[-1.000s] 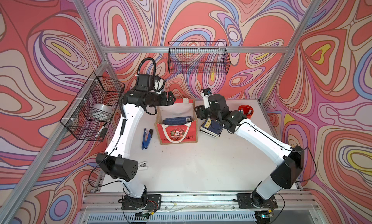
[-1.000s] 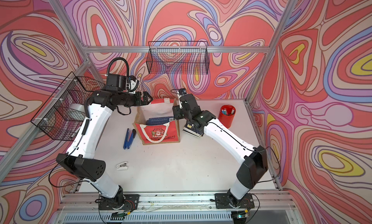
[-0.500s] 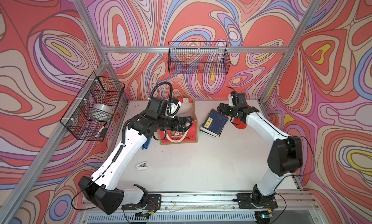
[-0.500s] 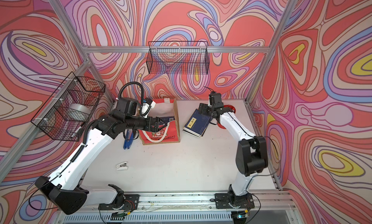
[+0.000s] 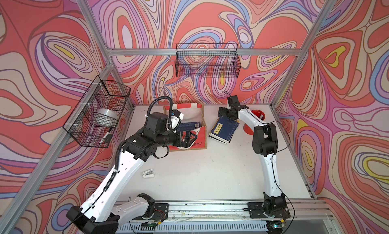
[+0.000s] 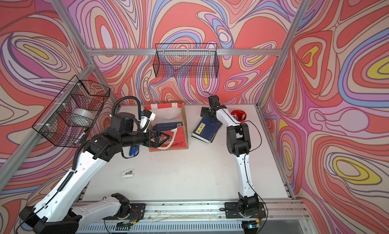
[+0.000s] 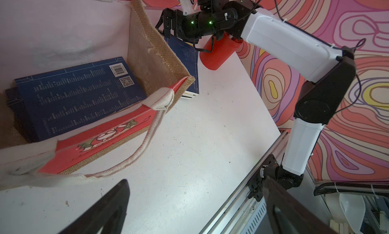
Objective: Put the books into the canvas bag
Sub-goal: Move the books to the book.
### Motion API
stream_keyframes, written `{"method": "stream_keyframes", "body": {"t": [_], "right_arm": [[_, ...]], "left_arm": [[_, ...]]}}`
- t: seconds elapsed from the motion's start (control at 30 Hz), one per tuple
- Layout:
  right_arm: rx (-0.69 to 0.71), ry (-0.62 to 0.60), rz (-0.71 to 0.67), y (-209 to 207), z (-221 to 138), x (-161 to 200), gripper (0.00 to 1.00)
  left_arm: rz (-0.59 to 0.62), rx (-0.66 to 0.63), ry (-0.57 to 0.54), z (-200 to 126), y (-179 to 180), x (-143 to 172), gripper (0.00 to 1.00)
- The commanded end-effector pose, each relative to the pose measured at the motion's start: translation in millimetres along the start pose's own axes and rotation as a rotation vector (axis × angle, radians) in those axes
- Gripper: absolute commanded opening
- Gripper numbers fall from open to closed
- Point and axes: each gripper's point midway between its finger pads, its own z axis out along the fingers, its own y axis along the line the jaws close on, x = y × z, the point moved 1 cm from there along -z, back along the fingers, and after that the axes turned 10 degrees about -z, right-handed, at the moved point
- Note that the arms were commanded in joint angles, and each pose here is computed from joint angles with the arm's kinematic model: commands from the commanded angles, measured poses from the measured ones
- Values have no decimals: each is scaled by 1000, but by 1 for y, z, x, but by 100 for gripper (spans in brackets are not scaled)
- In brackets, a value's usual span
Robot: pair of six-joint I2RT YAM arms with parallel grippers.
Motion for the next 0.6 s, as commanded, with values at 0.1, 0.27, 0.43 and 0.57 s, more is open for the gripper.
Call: {"method": "stream_keyframes", "body": {"t": [0.1, 0.27, 0.43, 0.57], "right_arm": [[41, 206, -44, -5, 12, 57, 98], [17, 299, -76, 0, -1, 96, 98], [16, 336, -91, -3, -19, 128, 98], [23, 381, -110, -5, -28, 151, 98]], "left_arm": [[12, -17, 6, 10, 5, -1, 100], [1, 4, 22, 20, 5, -1, 100], [-12, 24, 17, 25, 6, 1, 100], [-19, 33, 23, 25, 5, 3, 100]]}}
